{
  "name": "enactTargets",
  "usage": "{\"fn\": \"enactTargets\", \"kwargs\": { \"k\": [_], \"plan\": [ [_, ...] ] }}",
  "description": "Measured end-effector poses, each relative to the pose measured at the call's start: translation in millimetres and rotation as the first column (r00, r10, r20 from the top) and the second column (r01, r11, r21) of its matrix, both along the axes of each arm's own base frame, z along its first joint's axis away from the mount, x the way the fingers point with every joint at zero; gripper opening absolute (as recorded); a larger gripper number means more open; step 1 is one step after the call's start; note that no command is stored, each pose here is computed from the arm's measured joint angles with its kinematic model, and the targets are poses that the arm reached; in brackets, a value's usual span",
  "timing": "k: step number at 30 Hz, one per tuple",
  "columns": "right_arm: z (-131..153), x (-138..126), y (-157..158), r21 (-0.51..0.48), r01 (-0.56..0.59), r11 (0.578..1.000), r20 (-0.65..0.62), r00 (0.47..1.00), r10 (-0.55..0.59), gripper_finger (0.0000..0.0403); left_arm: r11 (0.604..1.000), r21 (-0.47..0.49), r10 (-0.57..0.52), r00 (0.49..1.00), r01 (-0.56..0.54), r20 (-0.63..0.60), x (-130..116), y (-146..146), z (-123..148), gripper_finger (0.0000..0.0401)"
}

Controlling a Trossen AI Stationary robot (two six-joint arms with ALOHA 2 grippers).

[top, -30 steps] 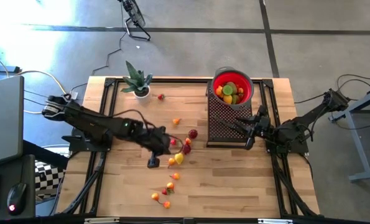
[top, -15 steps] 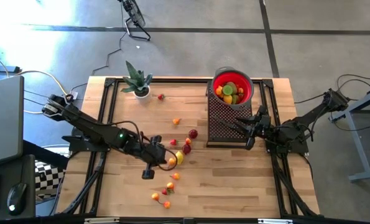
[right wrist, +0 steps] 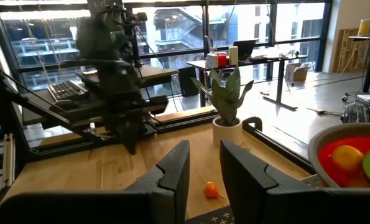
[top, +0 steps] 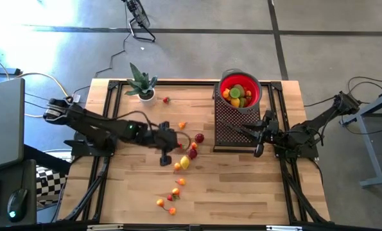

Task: Pick & Place Fruit
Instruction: Put the strawberry into the strainer bowl on the shelf

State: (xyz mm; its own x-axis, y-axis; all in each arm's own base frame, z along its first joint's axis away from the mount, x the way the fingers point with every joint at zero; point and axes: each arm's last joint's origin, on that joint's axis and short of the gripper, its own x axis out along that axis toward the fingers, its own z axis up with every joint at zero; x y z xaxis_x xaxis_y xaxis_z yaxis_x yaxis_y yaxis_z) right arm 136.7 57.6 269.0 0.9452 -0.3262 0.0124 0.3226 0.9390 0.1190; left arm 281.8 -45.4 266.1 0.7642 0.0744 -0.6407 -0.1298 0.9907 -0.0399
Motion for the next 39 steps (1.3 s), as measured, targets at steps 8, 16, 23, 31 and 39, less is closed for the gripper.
{"fn": "enactTargets", "kwargs": {
  "k": [8,16,23,31,39],
  "plan": [
    [0.0,0.0,0.0,-0.058,0.000,0.998,-0.020,1.000,-0.001,0.0081,1.000,-0.007,-0.014,1.000,0.014,-0.008,4.4,36.4,0.1,0.0001],
    [0.1,0.0,0.0,-0.095,0.000,0.995,-0.033,0.999,-0.004,0.0081,1.000,0.006,-0.031,0.995,0.030,0.091,10.7,51.1,8.2,0.0059],
    [0.1,0.0,0.0,-0.103,0.000,0.995,-0.035,0.999,-0.004,0.0081,1.000,0.014,0.027,0.995,-0.028,0.094,10.4,65.3,8.4,0.0177],
    [0.1,-0.1,-0.3,-0.127,0.007,0.992,-0.044,0.999,-0.013,0.0081,0.999,0.011,0.031,0.994,-0.033,0.100,11.3,66.2,8.3,0.0214],
    [0.3,-0.1,-0.3,-0.127,0.007,0.992,-0.043,0.999,-0.012,0.0081,0.999,0.030,0.014,1.000,-0.014,0.018,18.9,66.6,-9.4,0.0214]
  ]
}}
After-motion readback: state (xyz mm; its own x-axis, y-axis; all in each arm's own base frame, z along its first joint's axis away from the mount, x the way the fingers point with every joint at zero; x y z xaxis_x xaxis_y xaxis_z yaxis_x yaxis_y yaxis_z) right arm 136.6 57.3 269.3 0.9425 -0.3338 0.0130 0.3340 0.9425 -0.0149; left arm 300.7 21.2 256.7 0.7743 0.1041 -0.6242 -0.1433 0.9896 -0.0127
